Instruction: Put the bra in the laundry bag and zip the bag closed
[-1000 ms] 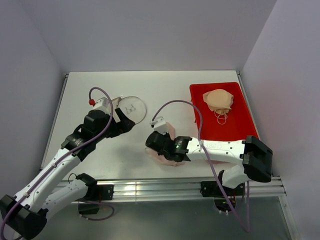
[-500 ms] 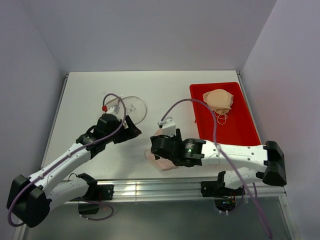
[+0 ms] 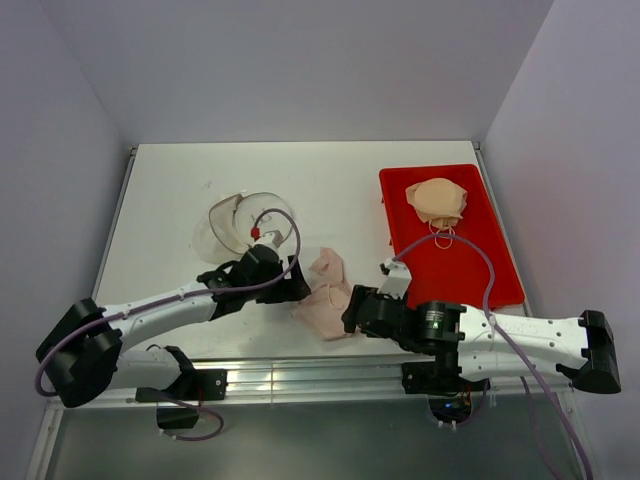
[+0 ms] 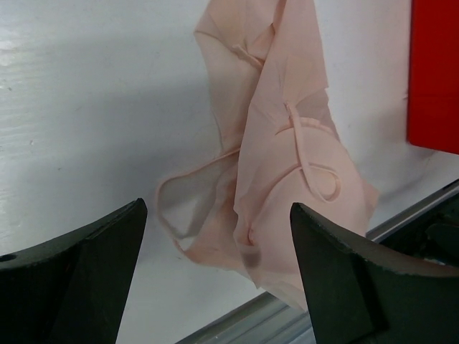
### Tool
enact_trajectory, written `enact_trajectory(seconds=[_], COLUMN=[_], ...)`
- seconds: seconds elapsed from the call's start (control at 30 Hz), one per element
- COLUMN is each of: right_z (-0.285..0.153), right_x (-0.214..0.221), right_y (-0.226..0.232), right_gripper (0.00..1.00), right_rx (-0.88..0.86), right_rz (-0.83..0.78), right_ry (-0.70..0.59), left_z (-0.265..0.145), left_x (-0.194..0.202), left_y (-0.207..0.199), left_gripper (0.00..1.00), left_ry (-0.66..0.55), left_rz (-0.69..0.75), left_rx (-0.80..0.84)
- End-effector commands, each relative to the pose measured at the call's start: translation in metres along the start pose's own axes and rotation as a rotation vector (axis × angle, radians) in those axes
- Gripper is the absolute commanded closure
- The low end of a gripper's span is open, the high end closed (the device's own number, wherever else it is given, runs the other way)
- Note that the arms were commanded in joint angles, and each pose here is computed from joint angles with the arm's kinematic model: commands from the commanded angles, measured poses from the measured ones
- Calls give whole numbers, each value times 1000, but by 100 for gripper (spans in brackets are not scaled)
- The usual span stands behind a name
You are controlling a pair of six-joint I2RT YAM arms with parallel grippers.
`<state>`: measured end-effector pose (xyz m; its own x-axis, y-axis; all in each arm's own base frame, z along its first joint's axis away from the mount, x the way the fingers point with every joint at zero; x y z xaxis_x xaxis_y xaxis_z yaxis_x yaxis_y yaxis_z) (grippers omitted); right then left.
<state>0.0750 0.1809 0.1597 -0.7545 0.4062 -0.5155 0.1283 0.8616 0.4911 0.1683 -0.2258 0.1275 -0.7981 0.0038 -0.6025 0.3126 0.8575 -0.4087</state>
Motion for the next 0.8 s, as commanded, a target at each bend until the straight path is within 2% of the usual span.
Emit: enact_trajectory(seconds=[0.0,0.27,0.37,0.53,0.77], right_z=[9,30,37,47,61], right_x=[7,26,29,29,30], right_y=[4,-11,-9,-4,1], right_gripper=[14,12,12,16,23], right_rx=[-59,-107,-113,-106,-108], right_rz=[218,411,452,498,536], right_ry=[10,35,32,-3,-22], left_z=[10,35,44,51,52], left_x=[-7,18,26,38,48], left_y=[-16,-23,-24,-30,-34], left_gripper=[12,22,30,52,67], left_ry=[-49,32,62,96,119], left_rz=[17,53,56,65,63], left_rx=[19,-30,-43,-36,-15])
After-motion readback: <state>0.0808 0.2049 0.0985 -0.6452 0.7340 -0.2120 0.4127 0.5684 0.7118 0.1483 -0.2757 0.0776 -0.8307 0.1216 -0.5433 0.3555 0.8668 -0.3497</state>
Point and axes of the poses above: each gripper's point midway between its finger pads, its own z axis out along the fingers, its own y axis along the line the jaws close on, x = y × z, the point moved 7 cm from there along -z, back along the fingers, and after that the axes turned 12 degrees about z, right-handed, at the moved point
